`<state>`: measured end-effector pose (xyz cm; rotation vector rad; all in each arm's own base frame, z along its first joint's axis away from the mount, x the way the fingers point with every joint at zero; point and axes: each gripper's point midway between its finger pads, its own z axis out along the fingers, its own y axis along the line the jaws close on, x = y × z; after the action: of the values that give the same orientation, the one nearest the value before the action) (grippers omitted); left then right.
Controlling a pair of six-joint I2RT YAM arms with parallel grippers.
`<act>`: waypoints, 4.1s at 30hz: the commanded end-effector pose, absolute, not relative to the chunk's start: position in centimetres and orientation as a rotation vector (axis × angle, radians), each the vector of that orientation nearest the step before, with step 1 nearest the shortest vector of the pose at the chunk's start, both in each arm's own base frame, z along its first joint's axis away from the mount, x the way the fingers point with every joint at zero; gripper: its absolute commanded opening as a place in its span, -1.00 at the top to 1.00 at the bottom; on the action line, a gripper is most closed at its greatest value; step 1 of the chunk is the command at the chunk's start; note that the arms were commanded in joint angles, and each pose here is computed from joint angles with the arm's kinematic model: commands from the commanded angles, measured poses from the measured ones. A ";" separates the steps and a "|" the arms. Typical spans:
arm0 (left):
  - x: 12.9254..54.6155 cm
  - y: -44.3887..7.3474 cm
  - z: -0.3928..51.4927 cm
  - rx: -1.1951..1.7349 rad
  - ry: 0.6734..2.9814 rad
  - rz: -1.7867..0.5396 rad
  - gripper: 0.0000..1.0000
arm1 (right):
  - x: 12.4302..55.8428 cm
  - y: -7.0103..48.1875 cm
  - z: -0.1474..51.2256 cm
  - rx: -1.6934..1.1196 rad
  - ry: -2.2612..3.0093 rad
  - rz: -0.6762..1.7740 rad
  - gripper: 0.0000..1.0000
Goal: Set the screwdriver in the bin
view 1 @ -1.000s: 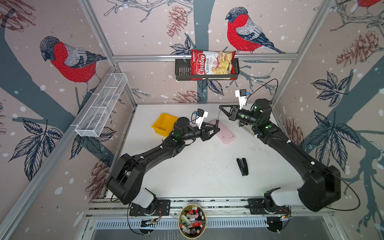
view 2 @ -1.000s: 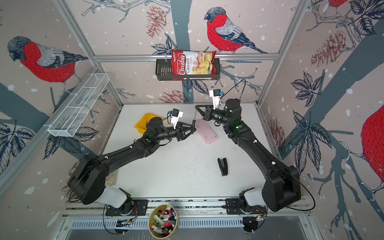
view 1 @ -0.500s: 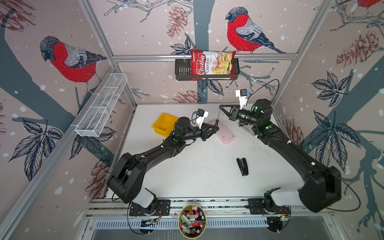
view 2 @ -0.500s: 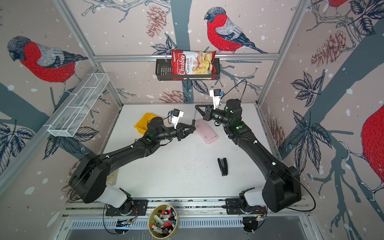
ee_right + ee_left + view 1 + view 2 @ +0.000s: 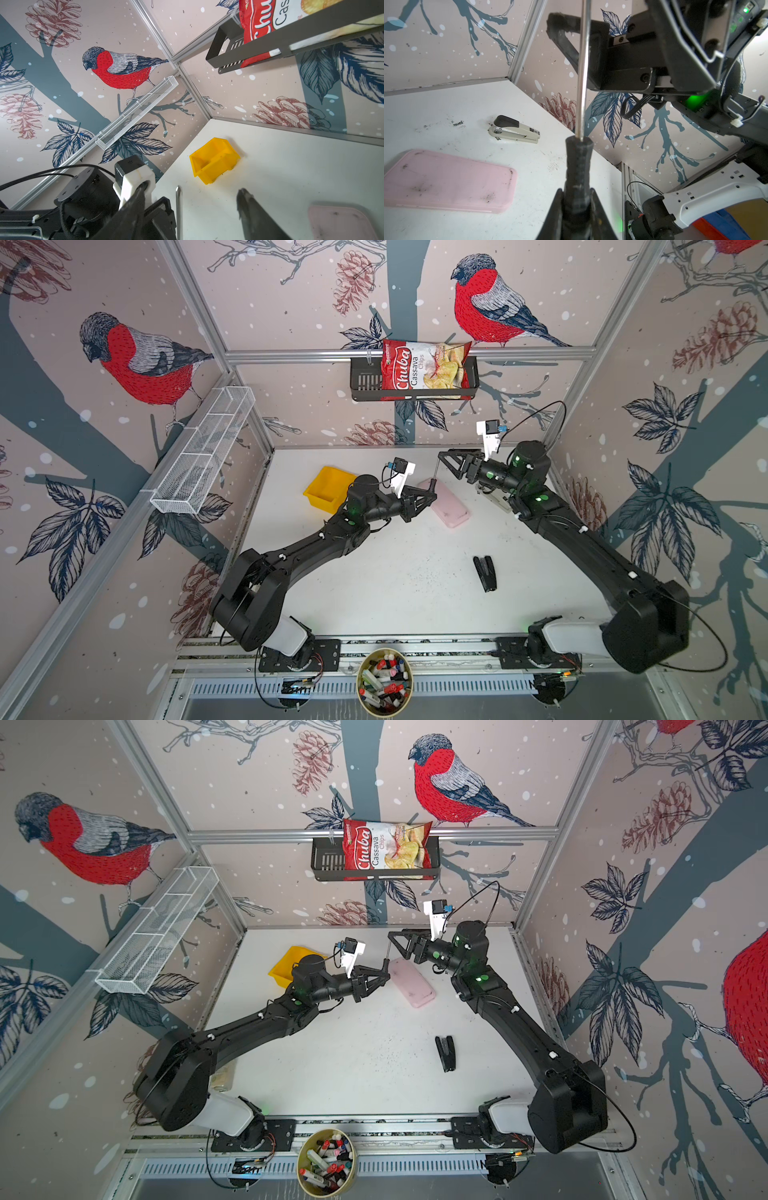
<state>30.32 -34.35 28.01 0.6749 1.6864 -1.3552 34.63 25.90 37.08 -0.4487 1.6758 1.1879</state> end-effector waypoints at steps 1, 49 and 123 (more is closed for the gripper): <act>31.3 -33.5 27.8 0.647 1.688 -1.282 0.82 | 34.4 25.8 37.0 -0.488 1.661 1.139 -0.58; 43.3 -2.5 12.0 -0.089 2.582 -0.046 0.85 | 29.1 43.0 29.9 -1.161 1.579 0.796 -0.99; 42.5 -6.4 24.7 0.169 1.986 -0.160 -0.98 | 32.7 30.3 31.0 -0.615 1.557 0.725 -1.00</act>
<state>41.68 -5.61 20.51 0.0794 2.2254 -0.1518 31.96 31.70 28.08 -0.7243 1.6756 0.7327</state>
